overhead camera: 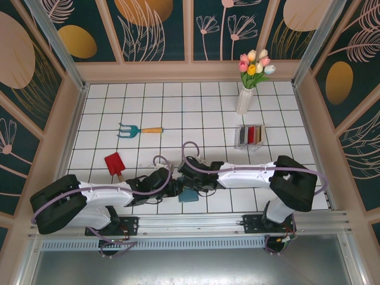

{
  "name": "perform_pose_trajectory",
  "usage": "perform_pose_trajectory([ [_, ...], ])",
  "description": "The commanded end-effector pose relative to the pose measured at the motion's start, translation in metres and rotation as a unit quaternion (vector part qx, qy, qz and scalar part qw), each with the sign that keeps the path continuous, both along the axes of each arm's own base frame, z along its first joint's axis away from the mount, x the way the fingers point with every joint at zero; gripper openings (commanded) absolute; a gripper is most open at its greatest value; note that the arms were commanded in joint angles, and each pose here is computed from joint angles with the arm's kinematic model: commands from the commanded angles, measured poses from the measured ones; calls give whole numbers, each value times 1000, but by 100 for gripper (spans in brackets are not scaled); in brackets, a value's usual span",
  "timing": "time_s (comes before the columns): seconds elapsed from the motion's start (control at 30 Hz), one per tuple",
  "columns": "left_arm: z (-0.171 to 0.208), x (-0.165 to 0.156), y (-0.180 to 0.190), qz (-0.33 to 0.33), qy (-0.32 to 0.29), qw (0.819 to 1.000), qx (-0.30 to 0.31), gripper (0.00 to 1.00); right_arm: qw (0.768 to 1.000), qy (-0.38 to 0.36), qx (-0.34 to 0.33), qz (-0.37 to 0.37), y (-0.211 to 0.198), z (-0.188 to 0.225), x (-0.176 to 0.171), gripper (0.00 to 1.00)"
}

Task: Put the credit cards into the card holder
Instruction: Close the button on the card holder.

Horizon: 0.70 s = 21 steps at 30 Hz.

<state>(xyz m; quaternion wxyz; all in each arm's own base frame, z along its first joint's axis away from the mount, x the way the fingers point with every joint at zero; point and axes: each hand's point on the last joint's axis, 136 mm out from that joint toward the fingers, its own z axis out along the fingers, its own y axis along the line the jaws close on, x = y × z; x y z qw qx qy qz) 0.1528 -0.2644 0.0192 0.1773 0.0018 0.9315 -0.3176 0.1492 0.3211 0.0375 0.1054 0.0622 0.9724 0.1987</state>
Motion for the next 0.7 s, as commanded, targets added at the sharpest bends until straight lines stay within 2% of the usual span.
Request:
perform_pose_trajectory([
  [0.0, -7, -5, -2, -17, 11, 1000, 13, 26, 1000, 14, 15, 5, 6, -4, -4, 0],
  [0.1, -7, -5, 0, -13, 10, 1000, 17, 25, 1000, 23, -15, 0, -4, -13, -6, 0],
  [0.37, -5, -4, 2, -7, 8, 1000, 17, 24, 999, 40, -29, -4, -10, -29, -12, 0],
  [0.5, -4, -3, 2, -4, 7, 1000, 16, 24, 998, 68, -11, -2, -11, -41, -27, 0],
  [0.67, -4, -2, 3, 5, 10, 1000, 12, 23, 997, 70, -34, 4, -23, -50, -42, 0],
])
